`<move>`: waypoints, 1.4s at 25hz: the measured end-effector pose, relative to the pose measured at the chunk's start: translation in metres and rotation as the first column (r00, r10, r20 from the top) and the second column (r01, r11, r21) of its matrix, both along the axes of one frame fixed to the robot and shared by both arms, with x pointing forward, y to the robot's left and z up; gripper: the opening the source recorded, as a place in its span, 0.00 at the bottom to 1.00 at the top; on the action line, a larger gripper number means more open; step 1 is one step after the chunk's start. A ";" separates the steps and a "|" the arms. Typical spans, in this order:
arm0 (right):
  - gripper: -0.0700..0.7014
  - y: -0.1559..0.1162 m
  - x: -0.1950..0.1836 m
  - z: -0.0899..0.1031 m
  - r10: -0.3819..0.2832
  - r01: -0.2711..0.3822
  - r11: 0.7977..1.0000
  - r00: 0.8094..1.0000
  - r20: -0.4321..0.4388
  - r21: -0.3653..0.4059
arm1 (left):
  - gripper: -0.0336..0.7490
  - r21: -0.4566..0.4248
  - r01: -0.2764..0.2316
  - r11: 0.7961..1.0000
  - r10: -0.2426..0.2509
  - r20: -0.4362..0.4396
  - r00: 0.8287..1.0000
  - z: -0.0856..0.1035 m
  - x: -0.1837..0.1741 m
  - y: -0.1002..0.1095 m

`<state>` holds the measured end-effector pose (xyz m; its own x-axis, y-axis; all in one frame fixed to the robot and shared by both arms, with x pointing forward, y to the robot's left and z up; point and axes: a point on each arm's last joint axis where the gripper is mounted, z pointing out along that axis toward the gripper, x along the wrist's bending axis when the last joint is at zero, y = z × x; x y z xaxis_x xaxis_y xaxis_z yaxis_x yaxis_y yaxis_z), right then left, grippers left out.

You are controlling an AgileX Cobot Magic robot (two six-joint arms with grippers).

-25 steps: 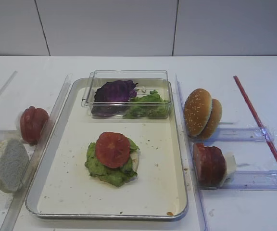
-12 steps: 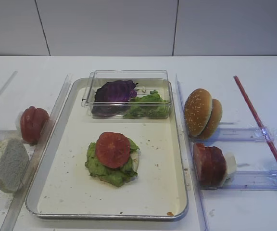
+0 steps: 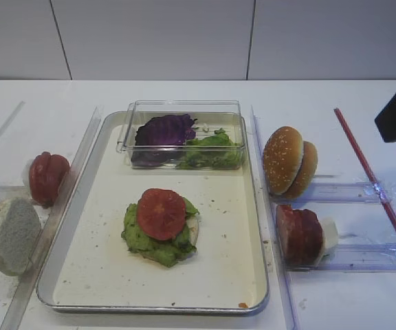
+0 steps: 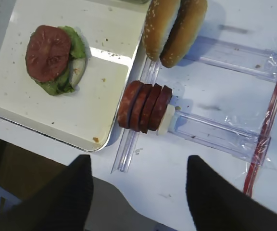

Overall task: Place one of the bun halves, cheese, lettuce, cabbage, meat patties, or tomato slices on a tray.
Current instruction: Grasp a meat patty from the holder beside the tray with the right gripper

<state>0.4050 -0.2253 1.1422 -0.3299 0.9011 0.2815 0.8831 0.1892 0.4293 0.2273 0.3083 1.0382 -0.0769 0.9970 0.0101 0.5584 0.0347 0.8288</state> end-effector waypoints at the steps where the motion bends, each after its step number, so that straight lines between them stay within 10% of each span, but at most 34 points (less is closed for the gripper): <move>1: 0.67 0.001 0.003 -0.002 0.001 -0.001 1.000 1.000 -0.013 0.002 | 0.57 0.000 0.000 1.000 0.000 0.000 1.000 0.000 0.000 0.000; 35: 0.63 0.040 0.053 -0.060 0.077 -0.083 0.997 0.960 -0.270 -0.012 | 0.57 0.000 0.000 1.000 0.000 0.000 1.000 0.000 0.000 0.000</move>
<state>0.4584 -0.1853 1.0819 -0.3156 0.8821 0.3497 0.9471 0.2704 0.1726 0.2273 0.3083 1.0382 -0.0769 0.9970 0.0101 0.5584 0.0347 0.8288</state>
